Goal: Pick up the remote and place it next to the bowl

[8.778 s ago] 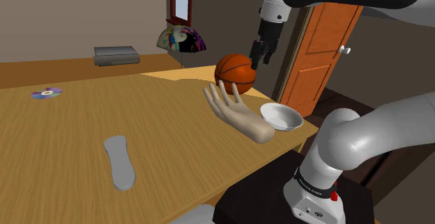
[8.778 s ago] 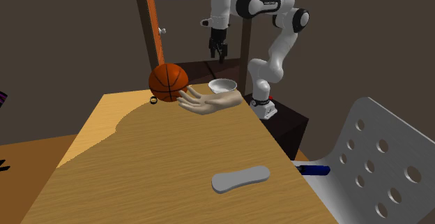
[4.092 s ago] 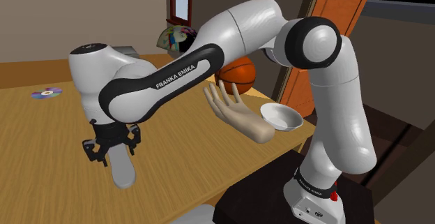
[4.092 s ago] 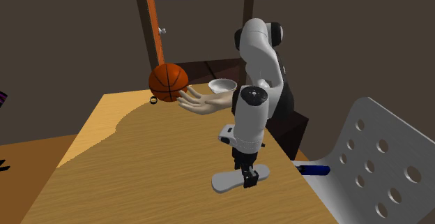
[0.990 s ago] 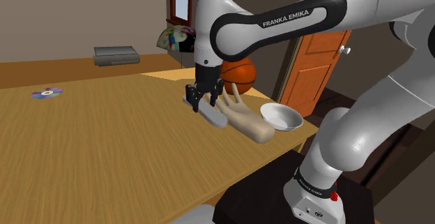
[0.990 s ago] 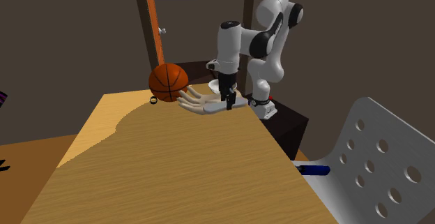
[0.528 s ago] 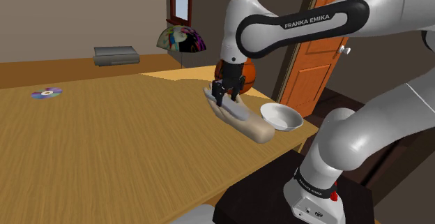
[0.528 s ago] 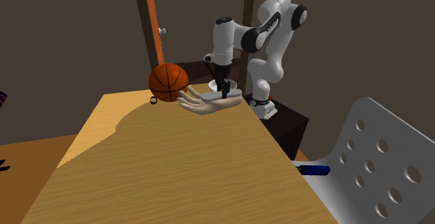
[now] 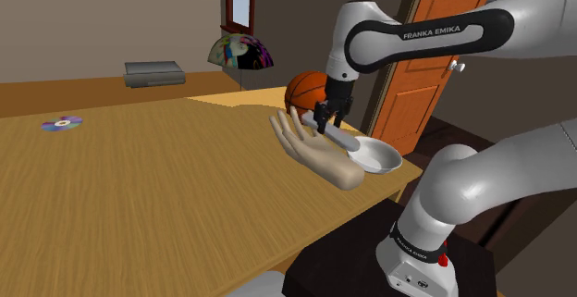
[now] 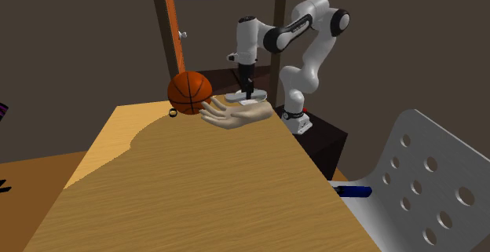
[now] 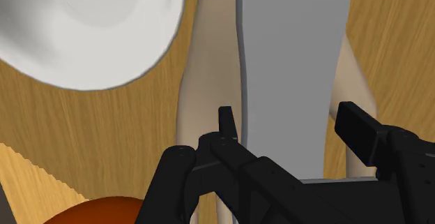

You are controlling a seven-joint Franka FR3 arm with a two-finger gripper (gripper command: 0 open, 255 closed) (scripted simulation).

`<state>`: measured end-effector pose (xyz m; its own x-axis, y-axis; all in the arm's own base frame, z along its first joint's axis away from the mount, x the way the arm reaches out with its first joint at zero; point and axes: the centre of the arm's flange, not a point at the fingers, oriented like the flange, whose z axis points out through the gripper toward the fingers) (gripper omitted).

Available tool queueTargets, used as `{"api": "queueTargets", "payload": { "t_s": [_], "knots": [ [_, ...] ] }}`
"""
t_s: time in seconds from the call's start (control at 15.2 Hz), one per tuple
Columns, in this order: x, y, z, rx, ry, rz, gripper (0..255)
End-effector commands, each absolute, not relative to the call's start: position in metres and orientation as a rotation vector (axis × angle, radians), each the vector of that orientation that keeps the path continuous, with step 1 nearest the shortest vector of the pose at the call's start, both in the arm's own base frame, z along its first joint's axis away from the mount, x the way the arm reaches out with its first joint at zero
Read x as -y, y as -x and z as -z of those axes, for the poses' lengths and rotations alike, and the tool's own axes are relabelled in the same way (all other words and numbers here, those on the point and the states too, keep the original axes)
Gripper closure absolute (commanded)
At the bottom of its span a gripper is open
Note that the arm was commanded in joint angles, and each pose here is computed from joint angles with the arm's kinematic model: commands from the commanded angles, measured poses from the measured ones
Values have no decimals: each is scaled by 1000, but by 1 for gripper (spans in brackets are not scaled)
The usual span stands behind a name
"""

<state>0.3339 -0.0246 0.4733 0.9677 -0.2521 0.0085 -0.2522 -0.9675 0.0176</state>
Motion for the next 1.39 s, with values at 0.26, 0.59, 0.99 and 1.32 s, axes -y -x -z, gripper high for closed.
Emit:
{"api": "queueTargets", "payload": {
  "t_s": [0.26, 0.59, 0.99, 1.32],
  "knots": [
    [97, -302, -469, 394, -3098, -9, 255],
    [157, -275, -469, 394, -3098, -9, 255],
    [230, -244, -469, 394, -3098, -9, 255],
    [290, -217, -469, 394, -3098, -9, 255]
  ]
}}
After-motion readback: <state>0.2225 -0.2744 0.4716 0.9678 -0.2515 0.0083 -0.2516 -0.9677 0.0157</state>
